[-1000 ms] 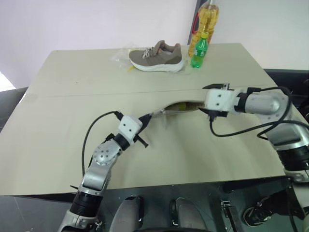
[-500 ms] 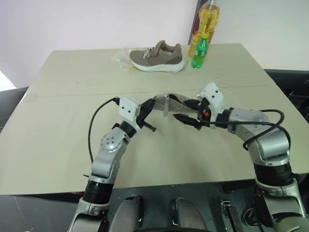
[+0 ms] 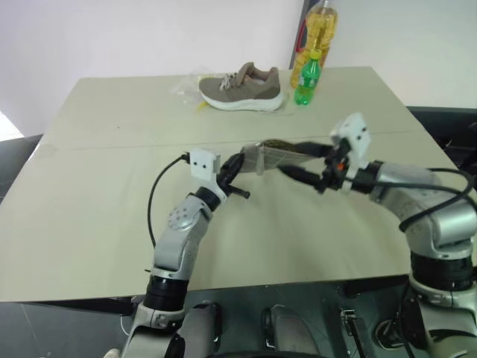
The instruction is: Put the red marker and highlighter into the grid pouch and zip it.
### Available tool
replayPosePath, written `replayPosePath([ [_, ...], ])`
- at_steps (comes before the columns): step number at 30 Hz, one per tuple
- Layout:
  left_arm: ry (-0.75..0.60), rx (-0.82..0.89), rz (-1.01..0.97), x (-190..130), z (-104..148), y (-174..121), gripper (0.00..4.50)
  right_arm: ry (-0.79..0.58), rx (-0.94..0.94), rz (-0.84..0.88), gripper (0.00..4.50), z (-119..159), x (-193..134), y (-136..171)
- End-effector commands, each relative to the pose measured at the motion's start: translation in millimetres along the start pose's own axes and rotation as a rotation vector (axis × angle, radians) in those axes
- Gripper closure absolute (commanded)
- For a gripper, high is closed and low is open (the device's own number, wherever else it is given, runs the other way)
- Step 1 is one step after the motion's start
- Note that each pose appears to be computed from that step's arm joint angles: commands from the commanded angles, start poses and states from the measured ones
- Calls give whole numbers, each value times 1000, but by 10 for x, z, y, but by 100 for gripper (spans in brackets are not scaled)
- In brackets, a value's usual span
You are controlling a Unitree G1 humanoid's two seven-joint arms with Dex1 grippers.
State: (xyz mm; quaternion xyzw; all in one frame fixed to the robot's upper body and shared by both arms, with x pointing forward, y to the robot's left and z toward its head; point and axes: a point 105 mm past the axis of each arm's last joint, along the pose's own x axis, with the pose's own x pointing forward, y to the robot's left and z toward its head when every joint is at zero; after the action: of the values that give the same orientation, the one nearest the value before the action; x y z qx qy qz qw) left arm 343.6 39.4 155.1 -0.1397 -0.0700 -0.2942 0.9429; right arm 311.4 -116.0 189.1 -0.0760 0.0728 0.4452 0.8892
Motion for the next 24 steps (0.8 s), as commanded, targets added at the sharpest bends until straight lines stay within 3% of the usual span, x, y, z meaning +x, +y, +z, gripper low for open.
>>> replayPosePath([
  [1,-66,-20,-61,39,188,-153,450,5,-8,-52,80,-15,129,3],
  [7,-67,-26,-78,26,195,-203,450,-8,57,-95,80,-40,306,-18],
  [8,-67,-24,-79,22,195,-206,450,-12,76,-103,103,-41,330,-29],
  [10,-69,-23,-75,17,201,-195,450,-6,85,-121,167,-61,354,-58],
  [15,-74,-18,-66,9,211,-172,450,-13,117,-154,430,-56,338,-136],
  [20,-83,20,-37,-22,234,-81,450,-8,84,-188,446,-9,240,-247],
  [24,-79,83,21,-137,260,157,450,33,1,-308,446,51,-57,-600],
])
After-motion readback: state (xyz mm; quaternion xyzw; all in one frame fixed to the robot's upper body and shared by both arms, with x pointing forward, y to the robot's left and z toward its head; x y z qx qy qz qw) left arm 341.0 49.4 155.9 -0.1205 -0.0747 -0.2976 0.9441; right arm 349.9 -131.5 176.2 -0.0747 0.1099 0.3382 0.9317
